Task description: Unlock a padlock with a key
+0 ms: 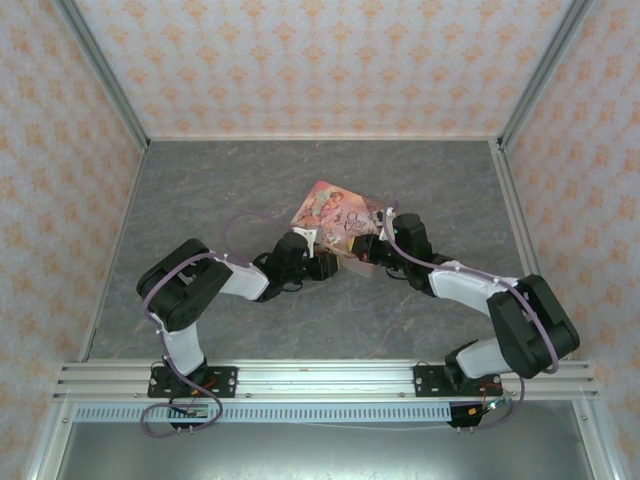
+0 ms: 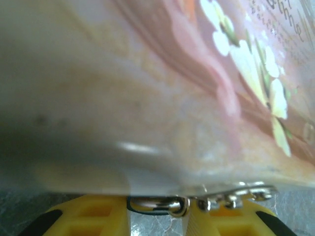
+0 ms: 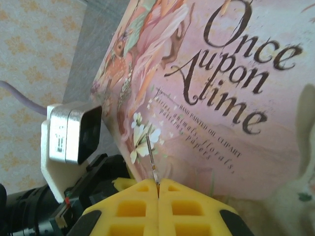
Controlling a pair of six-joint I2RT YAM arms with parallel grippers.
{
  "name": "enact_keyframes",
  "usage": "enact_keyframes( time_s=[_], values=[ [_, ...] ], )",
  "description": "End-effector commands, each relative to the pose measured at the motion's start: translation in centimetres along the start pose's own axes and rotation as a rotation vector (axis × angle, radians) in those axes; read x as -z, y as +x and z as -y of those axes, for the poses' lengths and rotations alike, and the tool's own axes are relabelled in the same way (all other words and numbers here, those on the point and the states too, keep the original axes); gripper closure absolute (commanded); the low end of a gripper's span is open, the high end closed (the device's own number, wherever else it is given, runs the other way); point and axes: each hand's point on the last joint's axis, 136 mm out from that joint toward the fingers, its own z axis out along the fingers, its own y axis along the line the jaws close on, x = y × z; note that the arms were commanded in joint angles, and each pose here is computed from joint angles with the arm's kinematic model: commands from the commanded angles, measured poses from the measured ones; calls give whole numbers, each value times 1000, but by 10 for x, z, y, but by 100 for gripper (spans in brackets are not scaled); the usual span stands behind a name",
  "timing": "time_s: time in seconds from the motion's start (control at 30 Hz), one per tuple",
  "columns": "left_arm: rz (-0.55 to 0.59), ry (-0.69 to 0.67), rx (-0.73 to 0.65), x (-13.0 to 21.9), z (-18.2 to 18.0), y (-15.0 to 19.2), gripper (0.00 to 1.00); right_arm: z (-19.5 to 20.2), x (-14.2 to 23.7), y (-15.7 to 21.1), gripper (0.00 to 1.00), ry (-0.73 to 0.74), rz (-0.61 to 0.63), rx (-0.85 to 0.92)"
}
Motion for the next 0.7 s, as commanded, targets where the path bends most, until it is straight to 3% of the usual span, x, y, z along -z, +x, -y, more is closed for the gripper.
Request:
enact_keyframes(
  time_s=[0.0, 0.2, 0.37, 0.67],
  values=[
    [95, 44, -6, 12, 31, -34, 73, -3, 13, 5, 100, 22, -3, 66],
    [54, 36, 40, 21, 45, -35, 75, -14, 39, 12, 100, 8, 10, 162],
    [9, 49, 136, 26, 55, -34, 78, -19, 53, 39, 100, -31, -23, 250],
    [-60, 49, 212, 38, 76, -41, 81, -9, 56, 71, 100, -28, -70, 356]
  ],
)
